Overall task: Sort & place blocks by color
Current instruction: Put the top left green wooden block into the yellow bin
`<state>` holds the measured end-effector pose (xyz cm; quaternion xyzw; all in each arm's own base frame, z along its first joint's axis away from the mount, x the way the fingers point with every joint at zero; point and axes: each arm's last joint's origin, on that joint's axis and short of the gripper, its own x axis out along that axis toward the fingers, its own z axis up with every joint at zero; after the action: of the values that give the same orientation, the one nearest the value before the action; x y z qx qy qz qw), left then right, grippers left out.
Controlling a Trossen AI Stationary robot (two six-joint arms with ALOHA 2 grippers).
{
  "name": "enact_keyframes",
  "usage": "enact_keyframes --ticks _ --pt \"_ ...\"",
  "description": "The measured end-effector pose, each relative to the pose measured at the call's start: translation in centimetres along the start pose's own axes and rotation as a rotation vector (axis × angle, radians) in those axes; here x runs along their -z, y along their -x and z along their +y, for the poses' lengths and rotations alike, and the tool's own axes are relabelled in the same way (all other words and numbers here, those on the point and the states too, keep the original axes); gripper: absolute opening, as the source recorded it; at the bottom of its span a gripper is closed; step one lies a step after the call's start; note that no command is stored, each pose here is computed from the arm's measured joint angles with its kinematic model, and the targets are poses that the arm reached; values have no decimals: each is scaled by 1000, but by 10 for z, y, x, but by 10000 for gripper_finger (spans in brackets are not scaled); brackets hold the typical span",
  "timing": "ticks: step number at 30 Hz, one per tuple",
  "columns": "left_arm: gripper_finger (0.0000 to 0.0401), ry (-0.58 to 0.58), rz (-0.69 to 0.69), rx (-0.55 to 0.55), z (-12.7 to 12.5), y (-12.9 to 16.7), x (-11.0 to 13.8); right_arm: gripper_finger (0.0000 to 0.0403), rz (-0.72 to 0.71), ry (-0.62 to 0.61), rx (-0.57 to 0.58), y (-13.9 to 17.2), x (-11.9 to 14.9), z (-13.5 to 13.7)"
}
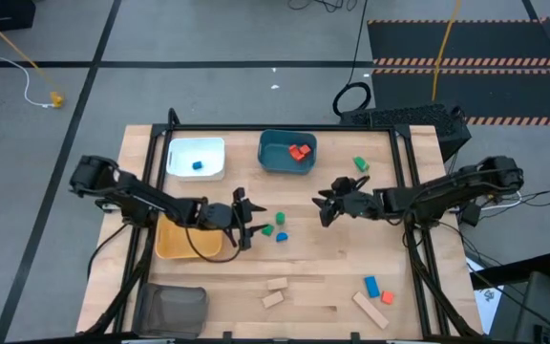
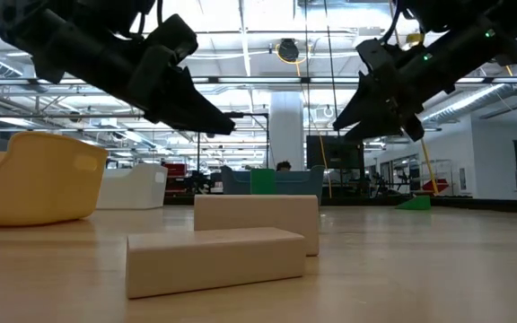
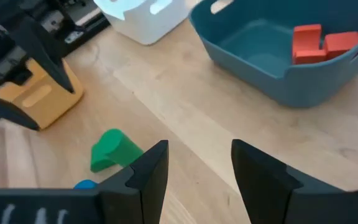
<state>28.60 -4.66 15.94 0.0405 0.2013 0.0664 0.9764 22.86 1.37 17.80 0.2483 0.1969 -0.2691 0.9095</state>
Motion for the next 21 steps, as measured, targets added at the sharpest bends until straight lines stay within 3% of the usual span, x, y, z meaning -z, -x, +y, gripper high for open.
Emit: enact_keyframes --ticks 12,21 --pt "232 37 -83 0 -7 -25 16 166 -24 15 18 3 2 3" --pt "232 88 -61 -112 7 -41 34 166 -14 24 28 3 3 2"
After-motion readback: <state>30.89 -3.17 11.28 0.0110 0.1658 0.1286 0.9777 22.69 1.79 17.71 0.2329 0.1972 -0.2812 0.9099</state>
